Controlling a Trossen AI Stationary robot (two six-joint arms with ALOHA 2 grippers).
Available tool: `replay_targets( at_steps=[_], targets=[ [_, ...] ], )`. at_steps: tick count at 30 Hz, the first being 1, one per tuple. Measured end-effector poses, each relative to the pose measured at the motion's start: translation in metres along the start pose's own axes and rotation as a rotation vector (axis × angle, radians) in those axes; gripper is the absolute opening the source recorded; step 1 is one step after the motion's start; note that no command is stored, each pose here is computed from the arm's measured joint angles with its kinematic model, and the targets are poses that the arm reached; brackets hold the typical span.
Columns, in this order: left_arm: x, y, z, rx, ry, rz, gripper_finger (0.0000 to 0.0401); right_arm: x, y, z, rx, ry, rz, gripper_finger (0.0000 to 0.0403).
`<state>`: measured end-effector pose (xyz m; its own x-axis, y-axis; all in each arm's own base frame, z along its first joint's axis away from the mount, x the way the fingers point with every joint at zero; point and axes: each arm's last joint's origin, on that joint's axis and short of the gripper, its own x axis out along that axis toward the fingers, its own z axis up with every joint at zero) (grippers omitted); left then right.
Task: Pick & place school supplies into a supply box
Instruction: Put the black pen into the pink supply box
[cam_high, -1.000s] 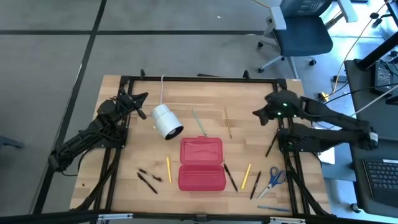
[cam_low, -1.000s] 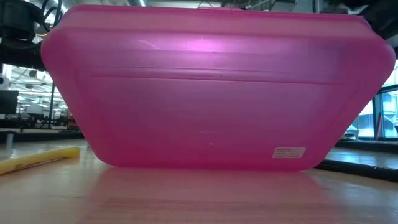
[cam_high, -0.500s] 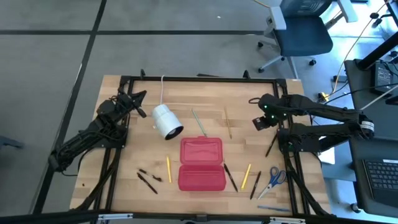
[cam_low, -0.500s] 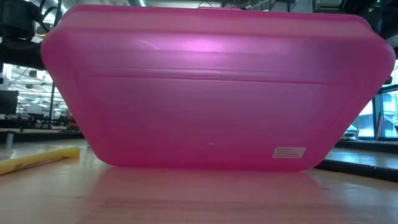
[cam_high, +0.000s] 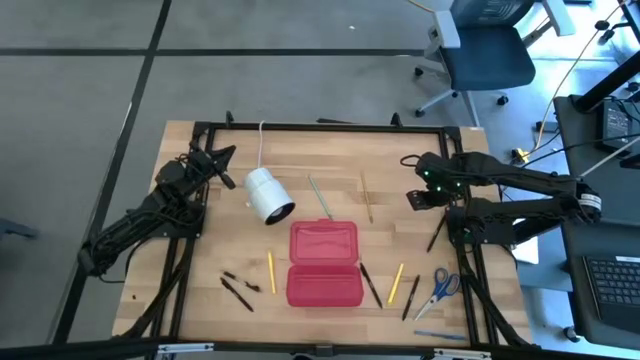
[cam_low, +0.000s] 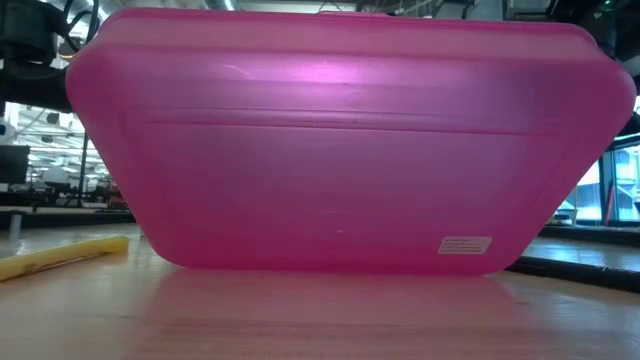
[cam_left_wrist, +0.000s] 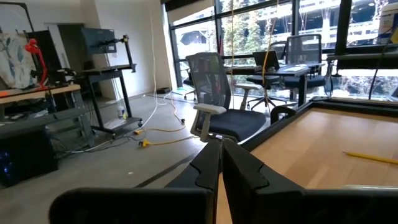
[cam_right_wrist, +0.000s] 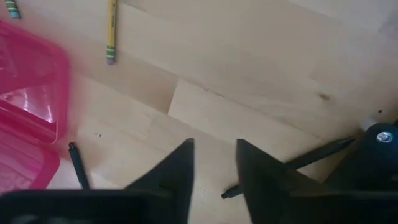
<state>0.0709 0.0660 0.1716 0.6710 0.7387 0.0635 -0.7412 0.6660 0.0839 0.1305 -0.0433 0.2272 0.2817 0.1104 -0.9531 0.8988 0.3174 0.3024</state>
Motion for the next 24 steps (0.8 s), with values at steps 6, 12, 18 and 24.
replay_targets(
  at_steps=[6, 12, 18, 24],
  targets=[
    [0.0, 0.0, 0.0, 0.0, -0.001, 0.0, 0.0009, 0.003, 0.002, 0.0, 0.017, 0.025, -0.017, 0.0234],
    [0.0, 0.0, 0.0, 0.0, 0.0, 0.0, 0.0013, 0.009, 0.006, 0.0, 0.011, 0.085, -0.016, 0.0264],
    [0.0, 0.0, 0.0, 0.0, -0.001, 0.0, 0.0009, 0.024, 0.017, -0.008, -0.041, 0.177, -0.083, 0.0254],
    [0.0, 0.0, 0.0, 0.0, 0.0, 0.0, 0.0011, 0.041, 0.03, -0.021, -0.275, 0.26, -0.162, 0.0244]
  ],
)
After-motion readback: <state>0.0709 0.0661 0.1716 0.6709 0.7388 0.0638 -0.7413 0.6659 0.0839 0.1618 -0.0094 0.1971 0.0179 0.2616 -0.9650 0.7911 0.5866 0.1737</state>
